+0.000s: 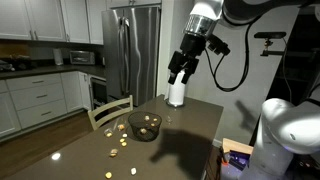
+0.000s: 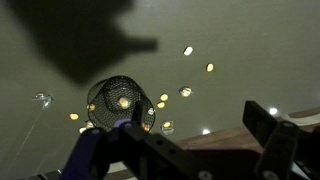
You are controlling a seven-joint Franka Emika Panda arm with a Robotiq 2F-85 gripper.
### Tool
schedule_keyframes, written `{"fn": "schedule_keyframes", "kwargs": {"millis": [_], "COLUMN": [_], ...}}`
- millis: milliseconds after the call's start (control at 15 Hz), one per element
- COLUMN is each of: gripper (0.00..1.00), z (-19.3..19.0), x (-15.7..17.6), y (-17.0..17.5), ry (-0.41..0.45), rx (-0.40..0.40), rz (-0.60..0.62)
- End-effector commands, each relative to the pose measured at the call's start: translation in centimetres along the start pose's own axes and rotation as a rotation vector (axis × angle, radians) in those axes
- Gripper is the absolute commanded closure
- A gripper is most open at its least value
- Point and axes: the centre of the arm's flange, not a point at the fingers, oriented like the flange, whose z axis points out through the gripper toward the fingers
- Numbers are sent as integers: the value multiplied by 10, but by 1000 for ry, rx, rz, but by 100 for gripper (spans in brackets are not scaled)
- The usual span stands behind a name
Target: Move the black basket to the left
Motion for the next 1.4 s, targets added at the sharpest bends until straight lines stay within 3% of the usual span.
{"fn": "schedule_keyframes", "kwargs": {"millis": [0,467,533,600,800,1333], "gripper": [0,0,0,0,0,0], "z": [0,8,9,11,18,68], "x": [0,45,48,28,40,87], "y": [0,-2,-4,2,0,9], "ry": [0,-76,-83,-40,-72,-198], "rx": [0,-32,-36,-13,-17,-89], "rz": [0,28,27,27,29,8]}}
